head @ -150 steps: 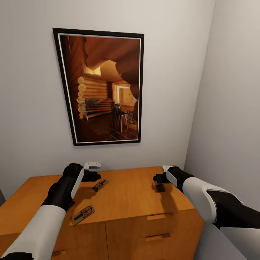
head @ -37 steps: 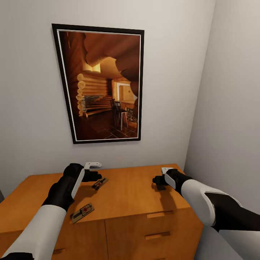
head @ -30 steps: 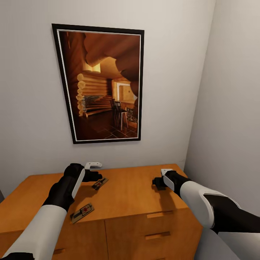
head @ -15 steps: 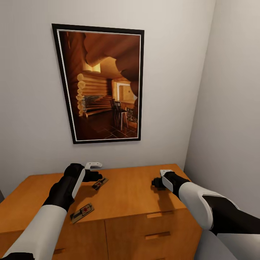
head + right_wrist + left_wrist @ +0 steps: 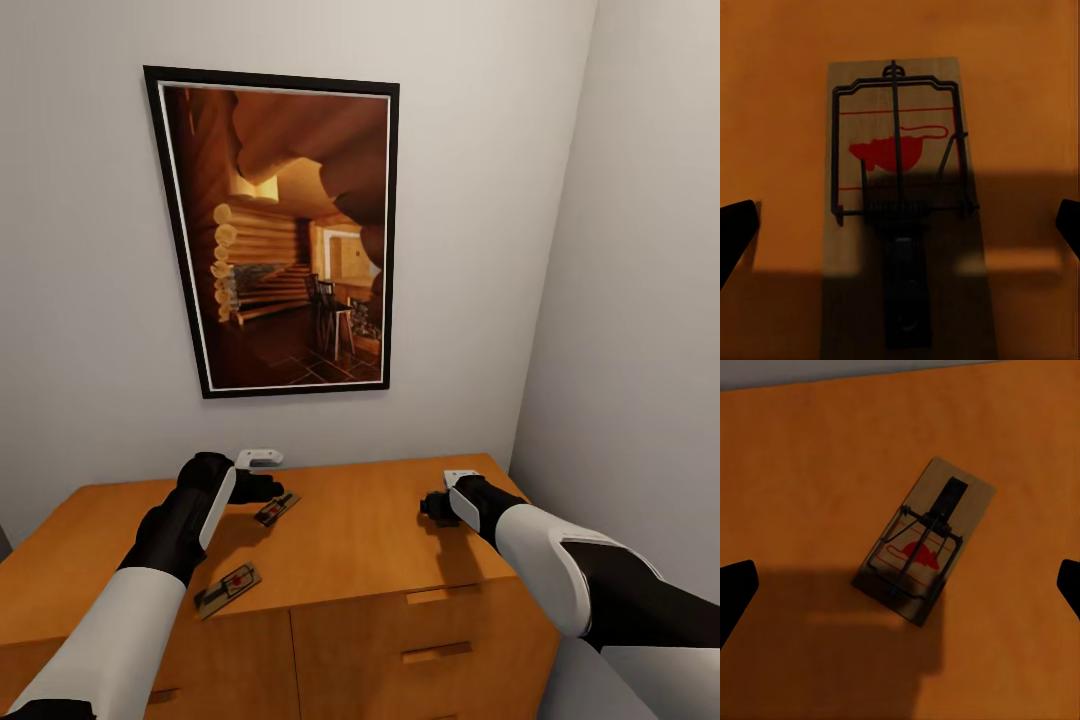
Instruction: Take the four mousetraps from the cabinet in the bathroom and place them on the bathroom floor. Make sure all four end up on the same floor surface, and ensure that at least two of them are either under or directly next to the same bathroom sink.
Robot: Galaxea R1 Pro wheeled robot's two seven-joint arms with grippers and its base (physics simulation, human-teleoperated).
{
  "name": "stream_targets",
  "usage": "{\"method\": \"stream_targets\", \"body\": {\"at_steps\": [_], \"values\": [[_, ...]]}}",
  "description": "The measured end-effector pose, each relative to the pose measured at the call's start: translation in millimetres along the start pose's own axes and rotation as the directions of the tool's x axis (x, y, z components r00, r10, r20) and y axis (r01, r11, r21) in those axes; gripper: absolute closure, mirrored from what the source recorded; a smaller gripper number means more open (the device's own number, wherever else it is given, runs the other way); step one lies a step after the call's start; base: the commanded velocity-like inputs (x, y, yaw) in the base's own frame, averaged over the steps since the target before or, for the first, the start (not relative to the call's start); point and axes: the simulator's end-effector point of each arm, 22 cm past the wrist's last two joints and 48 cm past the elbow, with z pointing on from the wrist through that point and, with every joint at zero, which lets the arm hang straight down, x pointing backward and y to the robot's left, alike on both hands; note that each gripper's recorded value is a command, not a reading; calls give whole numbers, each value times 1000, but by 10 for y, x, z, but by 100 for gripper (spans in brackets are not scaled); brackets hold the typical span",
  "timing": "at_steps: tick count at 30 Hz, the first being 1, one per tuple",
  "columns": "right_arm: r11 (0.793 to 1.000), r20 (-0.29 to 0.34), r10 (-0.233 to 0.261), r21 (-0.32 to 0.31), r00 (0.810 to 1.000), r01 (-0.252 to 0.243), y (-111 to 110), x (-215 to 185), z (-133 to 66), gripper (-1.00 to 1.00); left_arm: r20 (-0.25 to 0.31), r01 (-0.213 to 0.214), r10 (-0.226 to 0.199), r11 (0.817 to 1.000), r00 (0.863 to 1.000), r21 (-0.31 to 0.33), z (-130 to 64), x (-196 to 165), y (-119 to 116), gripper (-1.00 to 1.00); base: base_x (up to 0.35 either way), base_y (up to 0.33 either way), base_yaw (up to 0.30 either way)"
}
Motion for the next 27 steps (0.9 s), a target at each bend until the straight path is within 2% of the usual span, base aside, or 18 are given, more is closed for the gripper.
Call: {"method": "stream_targets", "body": {"at_steps": [27], "values": [[1000,-3,6,5,1000,-6,-59,0,-1,-100,1,0,0,1000,1000,1,-2,-3,-2,-100,0,0,0]]}}
